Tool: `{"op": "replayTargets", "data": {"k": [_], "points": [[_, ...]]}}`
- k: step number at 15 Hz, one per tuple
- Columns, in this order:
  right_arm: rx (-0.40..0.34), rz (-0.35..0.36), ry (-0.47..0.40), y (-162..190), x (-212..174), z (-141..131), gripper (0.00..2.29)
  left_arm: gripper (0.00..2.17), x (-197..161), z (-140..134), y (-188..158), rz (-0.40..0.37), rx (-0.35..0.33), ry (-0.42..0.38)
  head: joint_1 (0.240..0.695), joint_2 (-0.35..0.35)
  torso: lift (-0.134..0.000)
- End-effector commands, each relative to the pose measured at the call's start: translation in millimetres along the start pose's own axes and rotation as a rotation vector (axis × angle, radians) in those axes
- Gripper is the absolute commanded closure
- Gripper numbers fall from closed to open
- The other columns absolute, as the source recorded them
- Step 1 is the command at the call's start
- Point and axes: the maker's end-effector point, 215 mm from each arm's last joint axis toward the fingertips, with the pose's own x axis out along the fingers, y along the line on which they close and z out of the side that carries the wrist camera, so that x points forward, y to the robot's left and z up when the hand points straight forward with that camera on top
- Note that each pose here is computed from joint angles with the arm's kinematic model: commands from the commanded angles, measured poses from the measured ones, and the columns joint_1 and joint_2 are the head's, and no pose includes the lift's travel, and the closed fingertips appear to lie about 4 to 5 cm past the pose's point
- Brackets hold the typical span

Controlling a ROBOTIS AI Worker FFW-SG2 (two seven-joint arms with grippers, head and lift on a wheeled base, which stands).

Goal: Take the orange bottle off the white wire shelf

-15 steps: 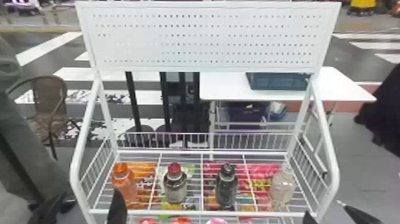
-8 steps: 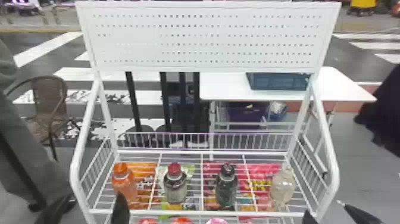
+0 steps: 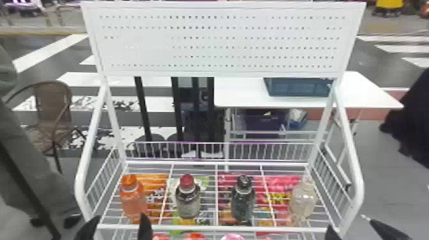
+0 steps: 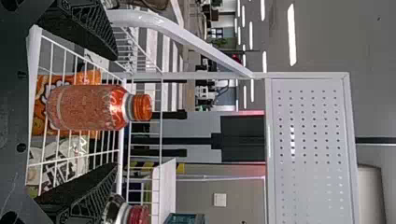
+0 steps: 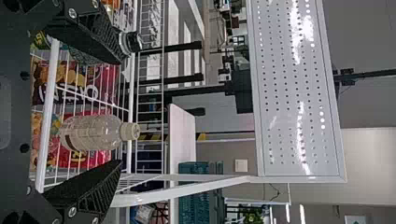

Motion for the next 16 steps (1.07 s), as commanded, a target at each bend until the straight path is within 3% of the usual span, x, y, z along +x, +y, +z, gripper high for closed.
{"op": "replayTargets", "data": {"k": [1, 6, 16], "points": [[-0.006, 0.001, -0.008, 0, -1, 3, 0.14, 0.08, 18, -26, 3, 0.012, 0.011, 0.027, 0.499, 0.000, 0.000], [-0.011, -0.001, -0.018, 0, -3, 7, 0.14, 0.09, 52, -51, 3, 0.027, 0.012, 0.003, 0.499, 0.000, 0.000], [-0.022, -0.006, -0.007, -5, -4, 1, 0.14, 0.09, 108, -69, -13, 0.000, 0.027, 0.019, 0.499, 0.000, 0.000]]}}
